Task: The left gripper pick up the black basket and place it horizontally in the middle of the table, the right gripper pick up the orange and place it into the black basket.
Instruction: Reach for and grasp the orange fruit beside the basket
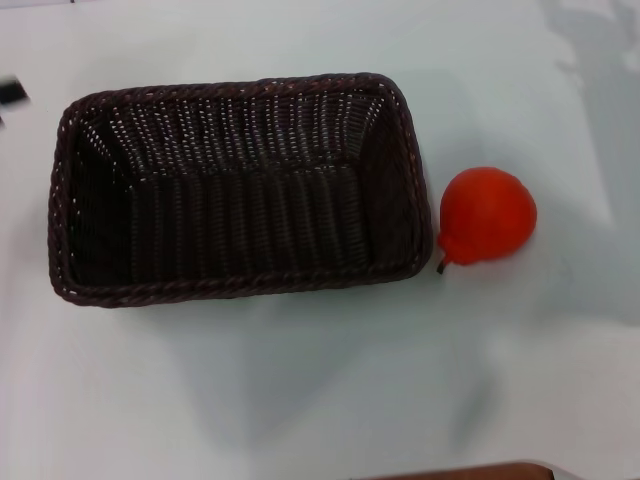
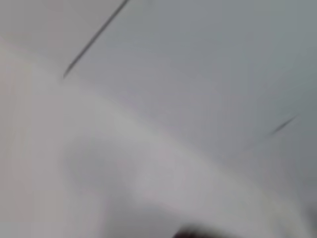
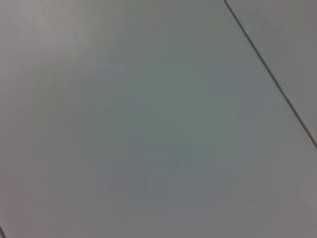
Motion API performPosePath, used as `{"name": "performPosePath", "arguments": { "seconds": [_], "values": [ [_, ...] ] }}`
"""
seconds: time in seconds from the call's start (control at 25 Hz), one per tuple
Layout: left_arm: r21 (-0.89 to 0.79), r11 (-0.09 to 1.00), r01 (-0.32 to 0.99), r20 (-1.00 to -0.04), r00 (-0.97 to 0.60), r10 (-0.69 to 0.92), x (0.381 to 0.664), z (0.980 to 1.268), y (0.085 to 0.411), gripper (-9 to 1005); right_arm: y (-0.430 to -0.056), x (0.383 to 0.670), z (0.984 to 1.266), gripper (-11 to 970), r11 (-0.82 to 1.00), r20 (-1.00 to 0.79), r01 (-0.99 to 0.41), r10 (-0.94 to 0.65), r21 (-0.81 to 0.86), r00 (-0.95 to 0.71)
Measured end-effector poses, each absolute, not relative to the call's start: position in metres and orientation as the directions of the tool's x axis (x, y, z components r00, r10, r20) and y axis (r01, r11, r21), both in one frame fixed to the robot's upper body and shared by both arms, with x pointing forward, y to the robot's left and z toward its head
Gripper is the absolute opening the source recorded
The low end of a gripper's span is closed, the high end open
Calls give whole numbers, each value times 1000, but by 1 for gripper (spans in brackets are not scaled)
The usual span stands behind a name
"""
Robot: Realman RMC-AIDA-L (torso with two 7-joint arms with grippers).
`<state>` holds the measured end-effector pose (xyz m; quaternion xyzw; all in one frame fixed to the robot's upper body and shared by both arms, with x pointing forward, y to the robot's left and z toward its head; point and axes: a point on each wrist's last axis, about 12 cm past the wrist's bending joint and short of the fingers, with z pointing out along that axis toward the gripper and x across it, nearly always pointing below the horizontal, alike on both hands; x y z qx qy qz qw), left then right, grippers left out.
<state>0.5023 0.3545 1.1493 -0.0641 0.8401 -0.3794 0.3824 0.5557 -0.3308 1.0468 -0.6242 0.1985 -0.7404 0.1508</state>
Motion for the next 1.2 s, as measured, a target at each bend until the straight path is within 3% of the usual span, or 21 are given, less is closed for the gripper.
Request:
{"name": "performPosePath", "arguments": {
  "seconds": [0.2,0.36,0.48,0.64,0.8,1.04,1.2],
  "values": [
    [-664,637,391,-738,-480,-475,493,1165,370,589,-325,560,1052,941,-885,871,49,-465,-464,-155],
    [-585,612,532,-796,-232,-559,488,1147,372,588,-318,568,1067,941,-868,891,266,-450,-420,-63],
    [-456,666,591,-821,9,-570,480,1126,366,586,-321,578,1087,941,-796,904,451,-422,-405,67],
    [-325,749,577,-827,211,-522,475,1106,349,585,-332,589,1117,940,-660,907,624,-274,-419,321],
    [-254,797,548,-842,281,-461,475,1096,339,583,-335,594,1144,940,-590,847,691,22,-417,530],
    [-219,820,528,-855,300,-422,478,1091,334,587,-332,589,1179,941,-572,671,757,430,-315,604],
    [-237,818,524,-854,290,-433,479,1088,331,589,-328,591,1180,941,-587,588,755,513,-292,626]
  ]
}}
